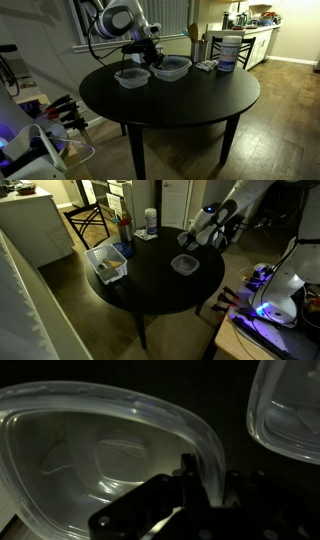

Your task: Put the bowl on the right on top of the other one

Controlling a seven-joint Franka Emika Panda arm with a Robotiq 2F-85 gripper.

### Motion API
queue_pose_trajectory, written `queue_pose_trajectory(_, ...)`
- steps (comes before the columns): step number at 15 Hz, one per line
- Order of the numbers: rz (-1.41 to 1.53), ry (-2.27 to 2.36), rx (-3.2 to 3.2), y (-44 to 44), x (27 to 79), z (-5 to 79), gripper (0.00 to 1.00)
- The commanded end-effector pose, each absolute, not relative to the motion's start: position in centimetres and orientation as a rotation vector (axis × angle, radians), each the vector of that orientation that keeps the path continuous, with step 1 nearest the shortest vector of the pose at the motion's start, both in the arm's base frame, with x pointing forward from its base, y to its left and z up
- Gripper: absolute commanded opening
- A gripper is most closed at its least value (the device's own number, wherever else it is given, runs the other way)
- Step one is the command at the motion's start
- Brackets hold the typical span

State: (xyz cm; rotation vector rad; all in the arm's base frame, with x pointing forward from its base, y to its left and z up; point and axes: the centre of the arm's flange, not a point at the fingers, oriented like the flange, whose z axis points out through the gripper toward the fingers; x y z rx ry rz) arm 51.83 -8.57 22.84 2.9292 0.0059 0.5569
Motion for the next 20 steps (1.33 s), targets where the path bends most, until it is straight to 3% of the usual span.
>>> queue_pose_trajectory(1, 0.618, 0.019, 2.897, -5.8, 48.7, 27.4, 0.01)
queue_pose_trajectory(6, 0.657, 0.052, 2.928, -3.5, 45.3, 31.5, 0.01)
queue_pose_trajectory(20, 0.572, 0.169, 3.230, 4.0, 37.9, 32.7, 0.01)
